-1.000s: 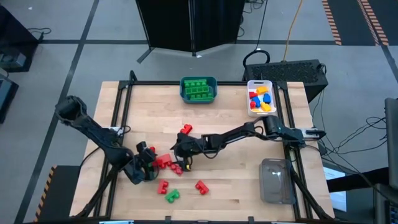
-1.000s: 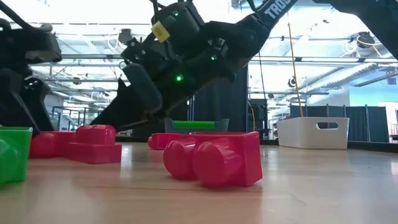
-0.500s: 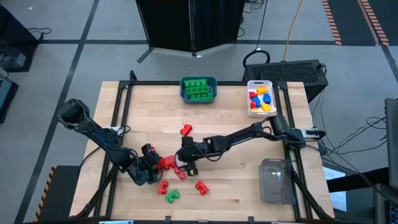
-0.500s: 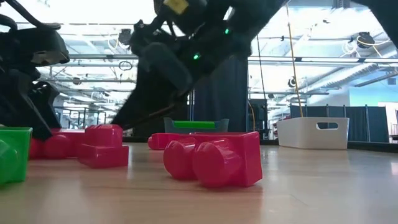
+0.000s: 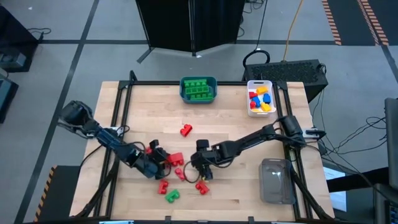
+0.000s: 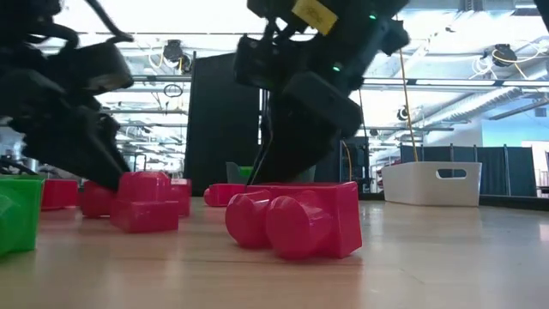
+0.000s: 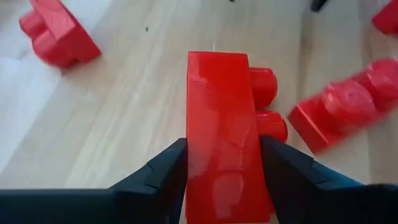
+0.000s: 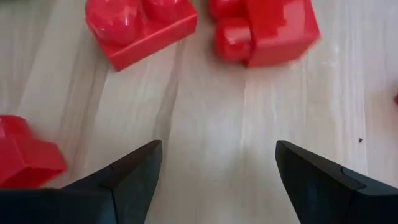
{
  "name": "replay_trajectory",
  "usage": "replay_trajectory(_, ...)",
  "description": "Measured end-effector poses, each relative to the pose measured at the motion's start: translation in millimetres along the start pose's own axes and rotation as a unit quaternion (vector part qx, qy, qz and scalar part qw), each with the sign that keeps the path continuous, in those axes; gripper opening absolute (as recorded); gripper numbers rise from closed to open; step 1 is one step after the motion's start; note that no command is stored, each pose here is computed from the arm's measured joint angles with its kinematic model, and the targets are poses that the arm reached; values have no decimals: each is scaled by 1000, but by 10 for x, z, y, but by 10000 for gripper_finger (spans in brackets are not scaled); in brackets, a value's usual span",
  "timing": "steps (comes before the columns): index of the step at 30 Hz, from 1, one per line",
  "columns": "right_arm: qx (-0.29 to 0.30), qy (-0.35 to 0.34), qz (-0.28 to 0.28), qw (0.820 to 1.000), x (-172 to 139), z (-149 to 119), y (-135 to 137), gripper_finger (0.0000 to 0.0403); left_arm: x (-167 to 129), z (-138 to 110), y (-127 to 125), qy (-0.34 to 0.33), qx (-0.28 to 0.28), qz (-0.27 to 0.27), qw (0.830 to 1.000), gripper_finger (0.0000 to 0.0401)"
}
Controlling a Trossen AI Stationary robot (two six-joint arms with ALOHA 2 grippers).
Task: Sort blocks by size
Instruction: Put the three stud red game piece into the blue bin
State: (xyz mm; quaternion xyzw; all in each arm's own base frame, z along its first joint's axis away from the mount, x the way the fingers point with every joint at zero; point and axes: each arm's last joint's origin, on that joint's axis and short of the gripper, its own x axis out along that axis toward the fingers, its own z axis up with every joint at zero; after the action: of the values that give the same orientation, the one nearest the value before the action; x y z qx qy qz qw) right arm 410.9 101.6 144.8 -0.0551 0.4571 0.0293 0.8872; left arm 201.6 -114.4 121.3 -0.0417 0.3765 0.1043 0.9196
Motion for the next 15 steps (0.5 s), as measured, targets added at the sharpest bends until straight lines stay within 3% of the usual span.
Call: replay_trajectory(15, 49, -6, -68, 997, 6, -318, 161, 299, 141, 507, 126, -92, 48, 8, 995, 180)
